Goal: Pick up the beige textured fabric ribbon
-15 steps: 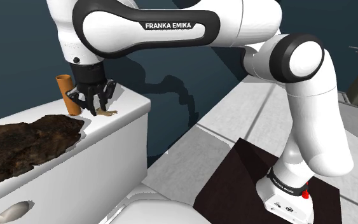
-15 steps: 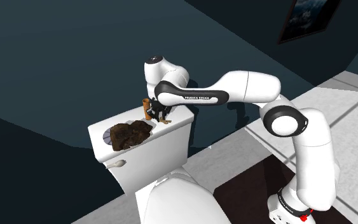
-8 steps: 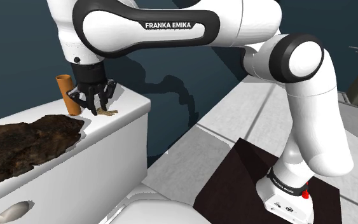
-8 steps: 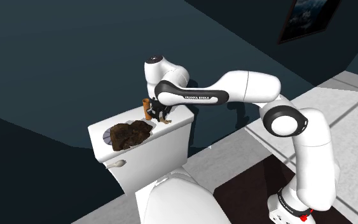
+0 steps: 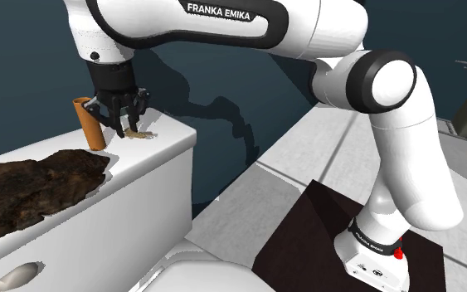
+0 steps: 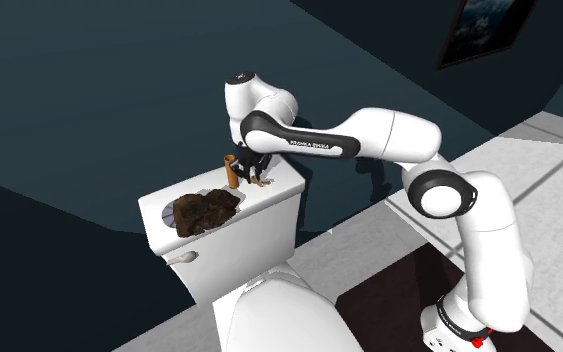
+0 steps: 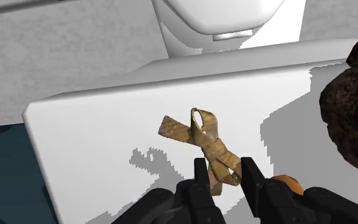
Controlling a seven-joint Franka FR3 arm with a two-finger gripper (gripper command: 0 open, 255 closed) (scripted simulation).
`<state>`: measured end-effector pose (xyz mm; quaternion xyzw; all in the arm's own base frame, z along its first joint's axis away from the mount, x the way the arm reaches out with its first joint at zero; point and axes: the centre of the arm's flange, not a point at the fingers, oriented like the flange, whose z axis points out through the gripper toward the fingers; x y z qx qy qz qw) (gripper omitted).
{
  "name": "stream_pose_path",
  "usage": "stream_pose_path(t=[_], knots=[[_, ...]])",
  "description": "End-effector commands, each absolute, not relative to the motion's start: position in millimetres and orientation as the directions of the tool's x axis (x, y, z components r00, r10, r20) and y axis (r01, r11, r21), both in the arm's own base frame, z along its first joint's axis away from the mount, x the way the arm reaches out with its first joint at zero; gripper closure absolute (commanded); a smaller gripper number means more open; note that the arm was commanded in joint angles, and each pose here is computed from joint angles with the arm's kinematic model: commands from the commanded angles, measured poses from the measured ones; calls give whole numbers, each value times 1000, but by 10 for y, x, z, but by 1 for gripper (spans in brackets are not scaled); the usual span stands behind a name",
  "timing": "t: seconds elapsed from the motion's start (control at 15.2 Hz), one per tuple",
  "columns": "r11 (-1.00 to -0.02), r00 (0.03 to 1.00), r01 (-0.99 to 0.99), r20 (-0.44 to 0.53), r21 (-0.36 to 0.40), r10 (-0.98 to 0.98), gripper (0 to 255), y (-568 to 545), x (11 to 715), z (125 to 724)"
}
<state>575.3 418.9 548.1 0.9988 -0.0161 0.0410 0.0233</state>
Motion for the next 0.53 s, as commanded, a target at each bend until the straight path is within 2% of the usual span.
stream_pose_path(t=[0.0,0.46], knots=[[-998,996,-34,82,45,-31,255,4189,5757,5592],[-998,996,-34,82,45,-31,255,4189,5757,5864]])
